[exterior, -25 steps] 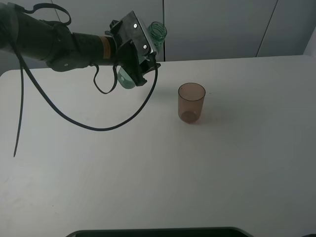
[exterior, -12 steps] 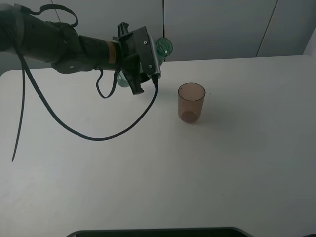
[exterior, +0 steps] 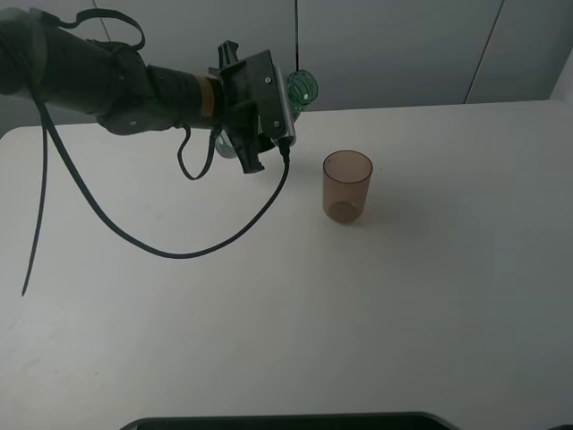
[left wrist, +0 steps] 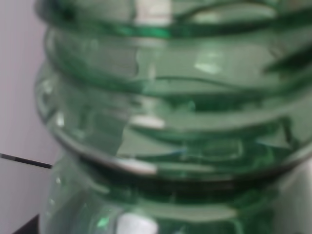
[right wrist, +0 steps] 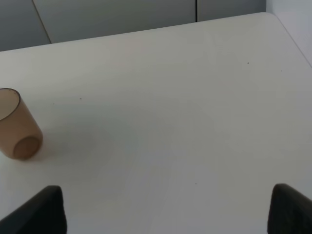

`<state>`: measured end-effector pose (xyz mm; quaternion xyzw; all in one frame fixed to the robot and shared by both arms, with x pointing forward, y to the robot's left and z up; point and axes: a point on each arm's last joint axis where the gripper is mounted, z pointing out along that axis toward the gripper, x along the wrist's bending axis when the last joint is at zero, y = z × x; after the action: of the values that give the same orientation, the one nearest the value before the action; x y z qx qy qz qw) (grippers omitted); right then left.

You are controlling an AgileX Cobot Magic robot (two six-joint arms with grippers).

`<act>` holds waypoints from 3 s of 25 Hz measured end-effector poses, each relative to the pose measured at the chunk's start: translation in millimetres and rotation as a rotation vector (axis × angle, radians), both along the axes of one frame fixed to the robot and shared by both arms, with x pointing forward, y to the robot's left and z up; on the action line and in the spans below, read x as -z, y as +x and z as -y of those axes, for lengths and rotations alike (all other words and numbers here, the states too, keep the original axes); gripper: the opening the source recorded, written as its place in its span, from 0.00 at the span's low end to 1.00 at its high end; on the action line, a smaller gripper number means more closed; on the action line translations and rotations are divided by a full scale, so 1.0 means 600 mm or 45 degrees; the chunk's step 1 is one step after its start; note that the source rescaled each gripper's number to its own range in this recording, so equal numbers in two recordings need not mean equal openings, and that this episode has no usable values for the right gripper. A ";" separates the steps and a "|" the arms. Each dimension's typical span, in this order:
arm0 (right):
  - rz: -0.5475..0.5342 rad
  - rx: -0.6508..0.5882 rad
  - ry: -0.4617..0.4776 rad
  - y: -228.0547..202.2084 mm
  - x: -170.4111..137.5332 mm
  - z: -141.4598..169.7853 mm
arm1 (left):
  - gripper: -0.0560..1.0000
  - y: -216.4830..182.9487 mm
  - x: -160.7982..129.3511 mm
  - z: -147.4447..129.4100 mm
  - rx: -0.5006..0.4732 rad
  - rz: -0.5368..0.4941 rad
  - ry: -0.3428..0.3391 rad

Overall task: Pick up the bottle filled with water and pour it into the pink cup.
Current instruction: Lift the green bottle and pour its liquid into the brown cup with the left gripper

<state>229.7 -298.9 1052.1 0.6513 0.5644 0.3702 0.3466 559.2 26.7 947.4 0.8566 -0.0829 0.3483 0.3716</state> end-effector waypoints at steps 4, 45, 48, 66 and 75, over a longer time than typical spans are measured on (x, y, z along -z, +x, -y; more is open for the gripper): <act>0.000 0.000 0.000 0.000 0.000 0.000 | 0.08 0.000 0.010 0.003 0.015 -0.002 0.014; 0.000 0.001 -0.002 0.000 0.000 0.000 | 0.08 0.027 0.049 0.076 0.257 0.307 0.335; 0.000 0.001 -0.002 0.000 0.000 0.000 | 0.08 0.027 0.051 0.073 0.258 0.312 0.370; 0.000 0.001 -0.002 0.000 0.000 0.000 | 0.08 0.046 0.030 0.078 0.204 0.343 0.421; 0.000 0.001 -0.002 0.000 0.000 0.000 | 0.08 0.040 0.032 0.085 0.274 0.402 0.487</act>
<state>229.7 -299.0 1052.1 0.6514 0.5644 0.3697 0.3472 583.2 -24.2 928.4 0.8325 -0.2947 0.4142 0.2204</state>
